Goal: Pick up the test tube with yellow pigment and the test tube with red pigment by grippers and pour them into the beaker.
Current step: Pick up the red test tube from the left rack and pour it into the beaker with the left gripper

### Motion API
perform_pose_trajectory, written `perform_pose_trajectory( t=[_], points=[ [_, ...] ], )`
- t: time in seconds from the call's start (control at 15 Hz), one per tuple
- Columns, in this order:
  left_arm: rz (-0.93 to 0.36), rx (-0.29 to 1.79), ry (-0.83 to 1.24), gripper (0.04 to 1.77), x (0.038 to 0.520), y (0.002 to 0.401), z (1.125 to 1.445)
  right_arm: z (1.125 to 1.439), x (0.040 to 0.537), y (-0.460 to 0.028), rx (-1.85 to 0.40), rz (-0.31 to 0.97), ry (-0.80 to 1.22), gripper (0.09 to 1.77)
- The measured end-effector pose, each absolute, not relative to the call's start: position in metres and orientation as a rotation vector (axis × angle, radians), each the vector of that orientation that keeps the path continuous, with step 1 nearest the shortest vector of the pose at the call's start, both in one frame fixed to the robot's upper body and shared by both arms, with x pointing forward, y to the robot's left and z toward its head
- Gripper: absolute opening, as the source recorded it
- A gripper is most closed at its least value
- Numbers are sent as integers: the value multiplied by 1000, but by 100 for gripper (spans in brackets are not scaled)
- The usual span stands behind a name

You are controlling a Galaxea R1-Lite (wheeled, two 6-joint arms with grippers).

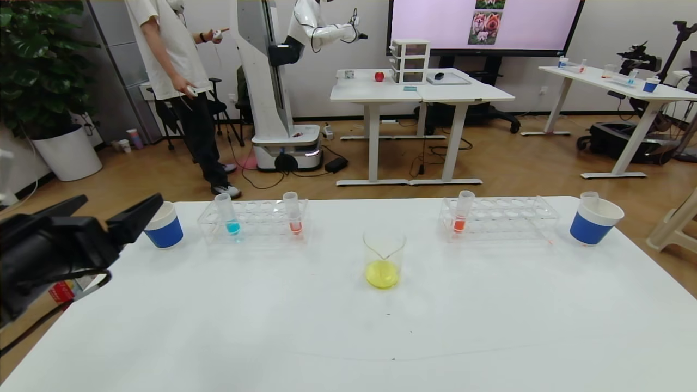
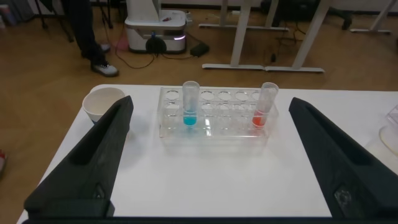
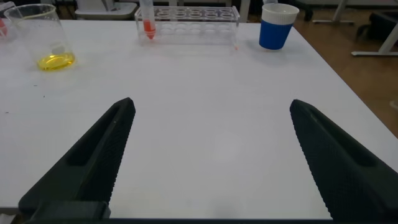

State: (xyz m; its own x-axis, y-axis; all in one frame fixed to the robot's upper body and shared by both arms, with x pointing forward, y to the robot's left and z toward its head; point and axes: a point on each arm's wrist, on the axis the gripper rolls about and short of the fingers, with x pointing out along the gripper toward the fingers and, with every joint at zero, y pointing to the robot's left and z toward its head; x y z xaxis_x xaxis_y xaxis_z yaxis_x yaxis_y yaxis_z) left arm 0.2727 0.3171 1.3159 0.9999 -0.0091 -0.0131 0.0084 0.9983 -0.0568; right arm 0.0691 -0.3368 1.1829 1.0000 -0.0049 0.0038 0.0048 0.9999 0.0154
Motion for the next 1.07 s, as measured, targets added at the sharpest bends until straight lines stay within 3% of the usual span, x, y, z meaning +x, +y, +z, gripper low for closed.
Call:
perform_pose_trajectory(
  t=[0.27,0.53,1.07],
  points=[
    [31,-107,78,175,326,268,1297,1183,69,-337,15,-5,-4,174],
    [-21,-107,72,175,363,220,1272,1183,69,-337,15,-5,-4,174],
    [-43,-19,-17,175,414,187,1196,1183,69,-337,15,-5,-4,174]
  ],
)
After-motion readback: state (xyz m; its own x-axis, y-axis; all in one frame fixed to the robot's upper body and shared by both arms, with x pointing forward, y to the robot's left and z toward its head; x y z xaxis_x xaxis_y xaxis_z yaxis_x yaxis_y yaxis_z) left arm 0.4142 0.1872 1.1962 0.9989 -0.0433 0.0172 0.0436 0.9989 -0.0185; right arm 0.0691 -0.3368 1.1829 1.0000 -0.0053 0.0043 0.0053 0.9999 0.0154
